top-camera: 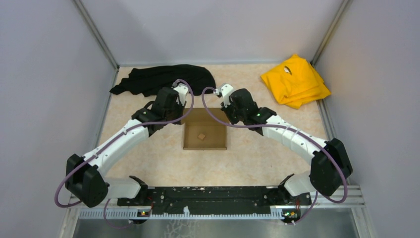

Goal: Fold the paper box

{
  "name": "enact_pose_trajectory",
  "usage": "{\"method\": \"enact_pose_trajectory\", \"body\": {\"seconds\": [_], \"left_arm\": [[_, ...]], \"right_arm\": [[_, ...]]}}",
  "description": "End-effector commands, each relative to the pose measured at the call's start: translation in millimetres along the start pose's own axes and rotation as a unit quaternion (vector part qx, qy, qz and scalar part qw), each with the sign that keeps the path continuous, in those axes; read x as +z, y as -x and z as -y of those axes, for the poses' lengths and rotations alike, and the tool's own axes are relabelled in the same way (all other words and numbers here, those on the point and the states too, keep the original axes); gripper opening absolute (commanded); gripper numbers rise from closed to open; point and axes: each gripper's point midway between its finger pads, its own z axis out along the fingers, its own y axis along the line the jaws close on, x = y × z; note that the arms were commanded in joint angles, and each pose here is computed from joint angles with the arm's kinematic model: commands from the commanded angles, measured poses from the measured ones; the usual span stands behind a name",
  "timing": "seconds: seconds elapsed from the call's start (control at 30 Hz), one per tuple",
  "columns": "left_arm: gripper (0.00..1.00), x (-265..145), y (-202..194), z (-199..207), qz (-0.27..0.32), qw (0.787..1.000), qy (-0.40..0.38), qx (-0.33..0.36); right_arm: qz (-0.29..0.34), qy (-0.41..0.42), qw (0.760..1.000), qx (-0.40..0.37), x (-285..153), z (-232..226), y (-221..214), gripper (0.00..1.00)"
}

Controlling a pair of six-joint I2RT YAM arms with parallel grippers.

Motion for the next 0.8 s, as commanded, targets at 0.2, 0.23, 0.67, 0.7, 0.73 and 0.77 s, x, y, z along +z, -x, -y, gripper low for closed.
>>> {"method": "enact_pose_trajectory", "body": {"seconds": [0.2, 0.23, 0.67, 0.7, 0.73, 0.77], "left_arm": [[0.27, -2.4, 1.7, -2.3, 0.008, 1.000, 0.008, 0.009], [0.27, -2.1, 0.9, -3.2, 0.007, 1.000, 0.011, 0.009], [0.36, -16.9, 14.2, -19.4, 0.038, 0.998, 0.039, 0.038], [0.37, -17.7, 15.7, -19.8, 0.040, 0.998, 0.039, 0.040], [0.37, -17.8, 16.1, -20.1, 0.039, 0.998, 0.039, 0.043], [0.37, -17.8, 16.3, -20.0, 0.038, 0.998, 0.037, 0.045]], "right_arm": [[0.055, 0.008, 0.998, 0.001, -3.6, -5.6, 37.0, 0.00], [0.053, 0.008, 0.999, 0.000, -2.9, -5.6, 35.9, 0.00], [0.053, 0.008, 0.999, -0.002, -2.6, -5.7, 35.2, 0.00], [0.053, 0.010, 0.999, -0.003, -2.6, -6.3, 34.8, 0.00], [0.054, 0.011, 0.998, -0.003, -3.0, -6.9, 35.4, 0.00], [0.053, 0.010, 0.999, -0.003, -2.4, -6.7, 35.2, 0.00]]}}
